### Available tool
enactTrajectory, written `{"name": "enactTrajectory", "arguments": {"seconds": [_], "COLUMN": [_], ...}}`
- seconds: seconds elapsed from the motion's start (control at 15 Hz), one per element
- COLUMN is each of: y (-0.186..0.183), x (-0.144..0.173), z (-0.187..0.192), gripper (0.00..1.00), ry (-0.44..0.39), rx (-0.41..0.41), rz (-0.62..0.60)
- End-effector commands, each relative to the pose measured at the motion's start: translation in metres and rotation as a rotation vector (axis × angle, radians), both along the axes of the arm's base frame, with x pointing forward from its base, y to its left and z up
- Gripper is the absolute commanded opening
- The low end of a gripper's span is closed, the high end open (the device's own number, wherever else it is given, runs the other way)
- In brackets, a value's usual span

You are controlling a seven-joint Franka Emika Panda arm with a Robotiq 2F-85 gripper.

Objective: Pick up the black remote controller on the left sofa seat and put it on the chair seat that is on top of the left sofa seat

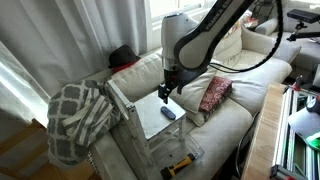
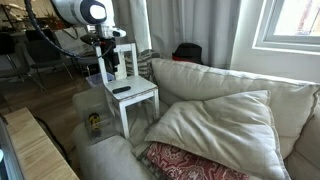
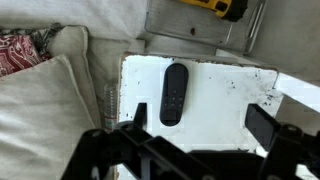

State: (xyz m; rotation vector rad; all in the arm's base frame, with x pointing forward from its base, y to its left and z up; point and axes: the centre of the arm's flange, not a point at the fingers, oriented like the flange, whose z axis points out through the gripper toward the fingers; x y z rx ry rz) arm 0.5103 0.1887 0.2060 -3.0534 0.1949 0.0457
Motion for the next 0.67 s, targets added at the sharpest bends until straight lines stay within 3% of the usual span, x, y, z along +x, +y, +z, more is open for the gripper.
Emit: {"name": "enactTrajectory", "arguments": {"seconds": [0.0,0.33,0.4,0.6], "y": [-0.017,-0.037,-0.02,-0.03], "x": [-0.053,-0.084,-0.058,-0.071], "z": [0.066,0.106,0.093,0.104], "gripper": [1.0,1.0,1.0,1.0], "ry": [-0.061,-0.137,-0.123,-0.142], "rx": [0.007,0.016,0.012,0.009], "rz": [0.042,0.079,0.053,0.067]}}
